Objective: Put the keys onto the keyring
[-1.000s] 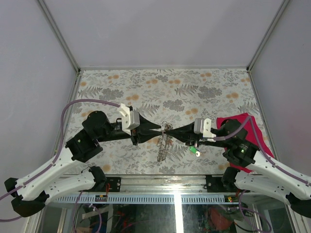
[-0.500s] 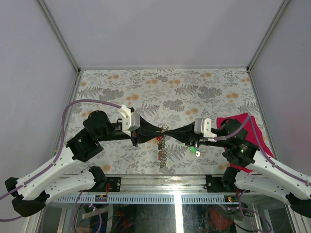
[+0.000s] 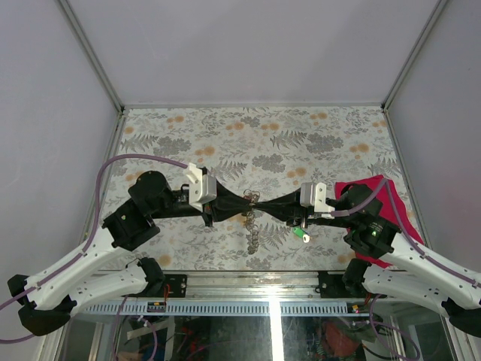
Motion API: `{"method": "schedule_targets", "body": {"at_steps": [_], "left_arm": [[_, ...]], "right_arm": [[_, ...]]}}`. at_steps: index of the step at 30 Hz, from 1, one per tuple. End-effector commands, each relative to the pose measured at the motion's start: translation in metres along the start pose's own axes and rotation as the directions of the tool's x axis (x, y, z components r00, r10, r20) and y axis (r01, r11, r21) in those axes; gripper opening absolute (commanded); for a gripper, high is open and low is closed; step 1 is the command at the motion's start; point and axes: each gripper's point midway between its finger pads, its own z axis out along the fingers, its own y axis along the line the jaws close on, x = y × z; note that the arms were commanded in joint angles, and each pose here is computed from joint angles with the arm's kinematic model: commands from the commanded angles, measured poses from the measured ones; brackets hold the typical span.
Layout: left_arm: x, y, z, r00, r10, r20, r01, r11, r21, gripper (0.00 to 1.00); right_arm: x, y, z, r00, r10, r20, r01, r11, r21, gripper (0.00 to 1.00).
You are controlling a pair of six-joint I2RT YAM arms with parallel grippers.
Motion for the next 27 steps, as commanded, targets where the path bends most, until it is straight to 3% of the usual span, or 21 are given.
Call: {"method": "schedule_targets", "body": {"at_steps": [1,12,19,22,27], "left_arm": [[-0.0328,0.0002,0.0027,0.992,0.081,0.098,-0.083,0.997,0.009,0.14],[-0.0338,-0.0006,0.0030,0.991,0.084,0.101,-0.086,0.996,0.016,0.23],[-0.0384,-0.0031,0.0025,0.989,0.098,0.110,-0.102,0.994,0.029,0.01],[-0.0386,-0.0017,0.0009,0.986,0.124,0.111,-0.127,0.992,0.017,0.00],[-0.0350,0.0030,-0.0061,0.981,0.184,0.069,-0.183,0.983,-0.016,0.00]], "right_arm": [[-0.0307,0.0014,0.0041,0.996,-0.028,0.090,0.031,0.999,-0.029,0.00],[-0.0305,0.0038,0.0048,0.996,-0.014,0.084,0.018,0.999,-0.044,0.00],[-0.0302,0.0048,0.0055,0.997,-0.009,0.081,0.013,0.999,-0.052,0.00],[-0.0330,0.0051,0.0034,0.996,-0.016,0.085,0.021,0.999,-0.050,0.03],[-0.0347,0.0038,-0.0031,0.996,-0.041,0.075,0.044,0.999,-0.031,0.19]]}}
